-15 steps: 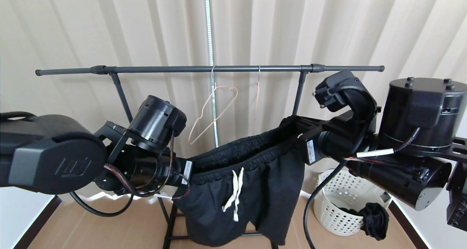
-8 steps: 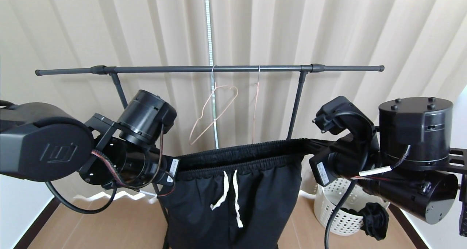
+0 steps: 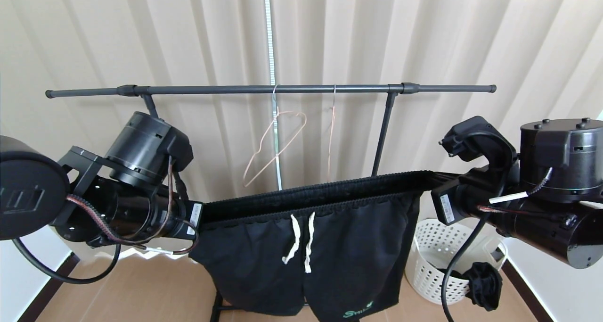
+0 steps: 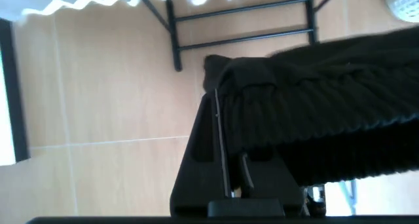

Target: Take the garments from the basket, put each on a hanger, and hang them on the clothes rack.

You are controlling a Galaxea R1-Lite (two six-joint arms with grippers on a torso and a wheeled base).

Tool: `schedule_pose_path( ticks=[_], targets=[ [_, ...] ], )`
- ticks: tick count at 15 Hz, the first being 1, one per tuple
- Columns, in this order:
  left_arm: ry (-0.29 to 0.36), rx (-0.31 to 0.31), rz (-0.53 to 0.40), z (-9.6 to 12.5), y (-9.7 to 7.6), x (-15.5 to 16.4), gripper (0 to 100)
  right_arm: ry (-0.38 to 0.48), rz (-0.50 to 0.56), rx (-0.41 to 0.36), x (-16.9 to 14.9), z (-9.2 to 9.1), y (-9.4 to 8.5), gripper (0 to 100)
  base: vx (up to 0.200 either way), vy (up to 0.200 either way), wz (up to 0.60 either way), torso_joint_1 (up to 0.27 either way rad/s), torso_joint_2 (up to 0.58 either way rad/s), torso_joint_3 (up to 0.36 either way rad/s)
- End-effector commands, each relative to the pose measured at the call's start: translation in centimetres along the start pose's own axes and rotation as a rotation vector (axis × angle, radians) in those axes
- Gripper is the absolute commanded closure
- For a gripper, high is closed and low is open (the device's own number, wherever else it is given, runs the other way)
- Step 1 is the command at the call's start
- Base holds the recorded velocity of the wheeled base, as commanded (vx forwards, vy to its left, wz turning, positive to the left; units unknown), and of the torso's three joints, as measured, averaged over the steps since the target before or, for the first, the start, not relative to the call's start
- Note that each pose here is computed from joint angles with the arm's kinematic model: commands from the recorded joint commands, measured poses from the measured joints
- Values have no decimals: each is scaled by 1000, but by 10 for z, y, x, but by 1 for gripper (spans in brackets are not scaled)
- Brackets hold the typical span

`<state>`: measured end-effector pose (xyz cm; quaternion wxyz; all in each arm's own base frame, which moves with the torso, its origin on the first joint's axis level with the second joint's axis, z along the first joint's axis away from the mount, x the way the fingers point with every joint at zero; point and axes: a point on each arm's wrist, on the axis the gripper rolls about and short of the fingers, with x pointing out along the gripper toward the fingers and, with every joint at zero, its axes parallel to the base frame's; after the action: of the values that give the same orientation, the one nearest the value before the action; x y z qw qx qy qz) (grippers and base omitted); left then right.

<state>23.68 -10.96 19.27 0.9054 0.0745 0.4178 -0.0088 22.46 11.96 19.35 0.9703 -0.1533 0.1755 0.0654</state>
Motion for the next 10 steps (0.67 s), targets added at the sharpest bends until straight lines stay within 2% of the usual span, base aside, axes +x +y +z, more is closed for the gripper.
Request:
schedule_pose_path(
  ticks=[1, 2, 4, 6, 8, 9, 10],
  targets=[
    [-81, -14, -96, 21, -9, -16, 100, -8, 15, -22, -18, -5, -4, 100, 0, 0, 0, 0, 0, 0],
    [-98, -9, -137, 31, -16, -17, 100, -7, 36, -46, -26, -7, -4, 100, 0, 0, 0, 0, 0, 0],
    [-118, -9, -161, 54, -33, -4, 100, -2, 123, -85, -48, -14, -3, 100, 0, 0, 0, 0, 0, 0],
    [-157, -12, -228, 83, -54, 9, 100, 44, 239, -137, -63, -23, 5, 100, 0, 0, 0, 0, 0, 0],
    [-184, -17, -276, 97, -60, 10, 100, 60, 290, -159, -67, -29, 10, 100, 0, 0, 0, 0, 0, 0],
    [-229, -18, -321, 113, -72, 9, 100, 60, 392, -190, -75, -37, 20, 100, 0, 0, 0, 0, 0, 0],
    [-248, -19, -332, 120, -77, 10, 100, 56, 459, -216, -80, -41, 30, 100, 0, 0, 0, 0, 0, 0]
  ],
)
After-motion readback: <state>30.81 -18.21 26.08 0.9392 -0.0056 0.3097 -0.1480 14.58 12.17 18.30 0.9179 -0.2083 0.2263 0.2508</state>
